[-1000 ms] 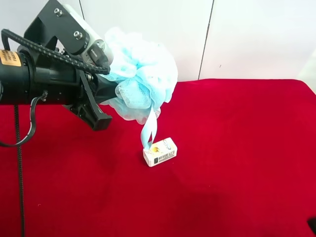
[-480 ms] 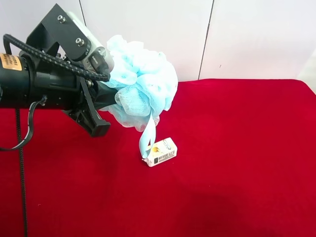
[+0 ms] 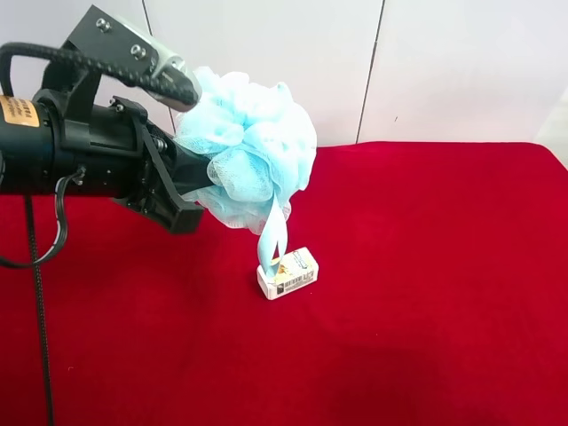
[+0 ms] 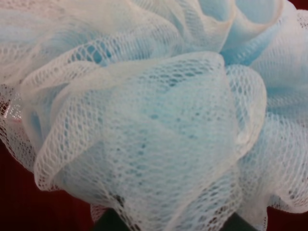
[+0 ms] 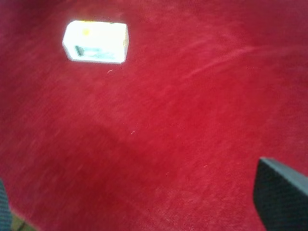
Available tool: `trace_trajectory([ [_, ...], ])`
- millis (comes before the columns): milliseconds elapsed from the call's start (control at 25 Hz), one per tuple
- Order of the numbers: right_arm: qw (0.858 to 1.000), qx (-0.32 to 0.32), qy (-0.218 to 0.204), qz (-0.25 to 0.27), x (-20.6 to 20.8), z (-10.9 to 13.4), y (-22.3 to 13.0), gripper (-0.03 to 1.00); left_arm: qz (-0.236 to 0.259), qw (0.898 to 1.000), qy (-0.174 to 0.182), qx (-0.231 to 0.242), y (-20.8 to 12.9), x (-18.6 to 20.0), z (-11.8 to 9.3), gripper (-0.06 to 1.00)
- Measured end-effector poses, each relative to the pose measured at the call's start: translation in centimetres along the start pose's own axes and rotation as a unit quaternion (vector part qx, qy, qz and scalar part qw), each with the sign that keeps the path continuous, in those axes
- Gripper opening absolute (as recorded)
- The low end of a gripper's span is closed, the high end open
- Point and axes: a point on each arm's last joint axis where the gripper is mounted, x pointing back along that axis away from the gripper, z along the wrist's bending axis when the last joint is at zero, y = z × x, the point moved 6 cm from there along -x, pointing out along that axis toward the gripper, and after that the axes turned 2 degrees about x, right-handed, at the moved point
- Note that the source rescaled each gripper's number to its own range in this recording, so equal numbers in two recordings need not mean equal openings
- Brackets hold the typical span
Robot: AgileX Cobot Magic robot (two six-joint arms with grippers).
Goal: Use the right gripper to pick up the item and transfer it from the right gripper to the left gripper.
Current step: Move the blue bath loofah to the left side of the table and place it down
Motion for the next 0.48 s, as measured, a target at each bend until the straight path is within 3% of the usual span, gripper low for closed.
trace_trajectory([
  [200,0.994,-0.048,-0.089,-0.045,1.3,-0.9,-0.3,1.00,0.024,0.998,0.034,0.036,-0.8,0.2,2.8,0.00],
  [480,0.976,-0.105,-0.184,-0.040,1.5,-1.9,-0.4,1.00,0.091,0.988,0.079,0.092,-3.4,1.3,6.9,0.00],
])
